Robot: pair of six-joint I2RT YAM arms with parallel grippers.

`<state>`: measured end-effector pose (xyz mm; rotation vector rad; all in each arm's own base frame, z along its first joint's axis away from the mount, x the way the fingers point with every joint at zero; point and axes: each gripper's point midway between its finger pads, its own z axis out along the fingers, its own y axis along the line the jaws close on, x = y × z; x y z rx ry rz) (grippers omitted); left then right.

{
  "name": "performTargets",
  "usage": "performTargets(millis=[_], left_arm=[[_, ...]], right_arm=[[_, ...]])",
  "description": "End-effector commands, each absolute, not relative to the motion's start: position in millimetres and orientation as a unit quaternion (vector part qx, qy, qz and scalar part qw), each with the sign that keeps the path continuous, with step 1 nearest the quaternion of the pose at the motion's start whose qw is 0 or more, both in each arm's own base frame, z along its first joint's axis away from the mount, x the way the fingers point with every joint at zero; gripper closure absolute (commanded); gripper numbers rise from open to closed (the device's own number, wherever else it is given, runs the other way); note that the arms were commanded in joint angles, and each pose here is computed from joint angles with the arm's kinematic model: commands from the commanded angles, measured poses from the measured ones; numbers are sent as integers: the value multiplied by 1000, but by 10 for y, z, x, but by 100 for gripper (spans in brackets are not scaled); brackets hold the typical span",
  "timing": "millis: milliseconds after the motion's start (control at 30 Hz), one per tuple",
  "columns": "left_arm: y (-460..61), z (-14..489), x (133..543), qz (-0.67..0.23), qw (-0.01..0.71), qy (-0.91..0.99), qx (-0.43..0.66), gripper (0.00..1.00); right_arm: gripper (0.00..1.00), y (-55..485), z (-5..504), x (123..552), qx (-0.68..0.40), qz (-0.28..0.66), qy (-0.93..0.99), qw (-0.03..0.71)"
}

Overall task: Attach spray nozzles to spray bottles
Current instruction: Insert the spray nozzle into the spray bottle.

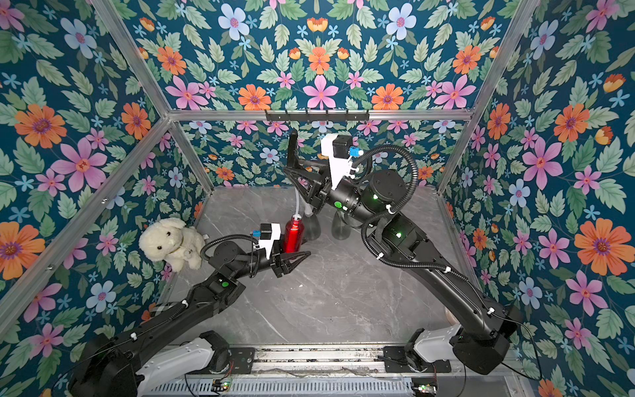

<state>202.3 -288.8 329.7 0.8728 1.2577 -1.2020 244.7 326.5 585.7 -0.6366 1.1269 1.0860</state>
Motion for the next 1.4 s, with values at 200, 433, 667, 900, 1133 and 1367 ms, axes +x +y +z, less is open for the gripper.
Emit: performTargets(millis=[200, 433, 667, 900, 1133, 1367], left_arm=[[-2853, 3468, 1948, -514, 582, 505, 377, 100], [-2826, 3487, 2019, -500, 596, 512, 364, 100], [-2825, 3532, 2051, -498, 602, 510, 360, 100], [-2783, 3588, 2045, -495, 615, 503, 352, 100], [-2746, 3710, 2011, -492, 630, 487, 352, 100], [-2719, 3720, 2073, -474, 643, 493, 344, 100]], right_arm=[[78, 3288, 5842, 2528, -280, 463, 496, 679], [78, 3299, 5768, 2458, -282, 485, 495, 664], [79, 3294, 5727, 2431, -280, 491, 496, 659], [78, 3346, 5568, 2439, -281, 502, 514, 636], [72, 3495, 5235, 2421, -287, 528, 537, 592], [69, 3535, 5120, 2259, -299, 538, 537, 576]])
